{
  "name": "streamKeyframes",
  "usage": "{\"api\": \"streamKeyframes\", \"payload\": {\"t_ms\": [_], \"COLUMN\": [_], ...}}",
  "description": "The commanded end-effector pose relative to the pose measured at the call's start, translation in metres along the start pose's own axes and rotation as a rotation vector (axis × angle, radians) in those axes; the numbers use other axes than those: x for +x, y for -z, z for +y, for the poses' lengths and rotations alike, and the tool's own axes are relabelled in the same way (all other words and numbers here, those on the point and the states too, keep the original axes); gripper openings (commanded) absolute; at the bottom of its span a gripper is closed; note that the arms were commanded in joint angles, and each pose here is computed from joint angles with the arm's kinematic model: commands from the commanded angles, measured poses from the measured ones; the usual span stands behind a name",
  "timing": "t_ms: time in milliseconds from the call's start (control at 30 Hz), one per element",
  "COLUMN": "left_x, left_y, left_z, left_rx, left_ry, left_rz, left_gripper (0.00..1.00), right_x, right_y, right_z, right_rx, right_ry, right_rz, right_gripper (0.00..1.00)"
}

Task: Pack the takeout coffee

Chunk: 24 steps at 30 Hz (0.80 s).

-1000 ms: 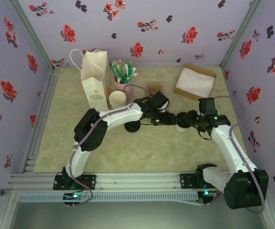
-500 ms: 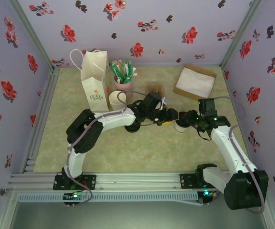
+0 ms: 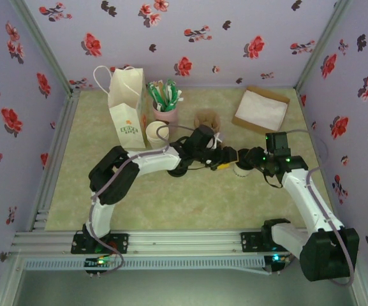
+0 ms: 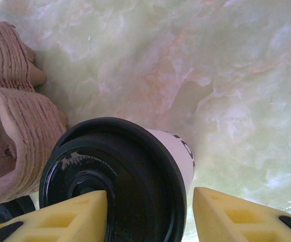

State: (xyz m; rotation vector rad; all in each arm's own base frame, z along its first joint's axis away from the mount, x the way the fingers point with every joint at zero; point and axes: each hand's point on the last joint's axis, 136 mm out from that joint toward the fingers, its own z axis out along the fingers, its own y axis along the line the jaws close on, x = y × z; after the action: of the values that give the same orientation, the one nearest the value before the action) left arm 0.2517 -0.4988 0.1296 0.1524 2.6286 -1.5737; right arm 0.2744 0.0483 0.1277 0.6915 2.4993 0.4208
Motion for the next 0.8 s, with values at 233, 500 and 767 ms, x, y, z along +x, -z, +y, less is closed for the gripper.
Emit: {"api": "streamKeyframes", "payload": {"t_ms": [233, 500, 767], "left_x": [-0.007, -0.006, -0.007], "left_y": [-0.001, -0.008, -0.011], "left_z": [0.0, 0.005, 0.005], "left_rx": [0.038, 0.04, 0.043], "left_ry": [0.022, 0.035, 0.04], "left_rz": [0.011, 0.03, 0.032], "left_gripper": [0.6, 0.59, 0.6], "right_x": [0.026, 0.028, 0.03], "right_y": [-0.014, -0.016, -0.019], "right_z": [-0.035, -0.037, -0.037], "right_rx": [0.132, 0.133, 0.131], "right_ry": [-0.045, -0.061, -0.063], "right_rz": [0.08, 0.078, 0.083], "right_gripper": [0.48, 0.48, 0.48]}}
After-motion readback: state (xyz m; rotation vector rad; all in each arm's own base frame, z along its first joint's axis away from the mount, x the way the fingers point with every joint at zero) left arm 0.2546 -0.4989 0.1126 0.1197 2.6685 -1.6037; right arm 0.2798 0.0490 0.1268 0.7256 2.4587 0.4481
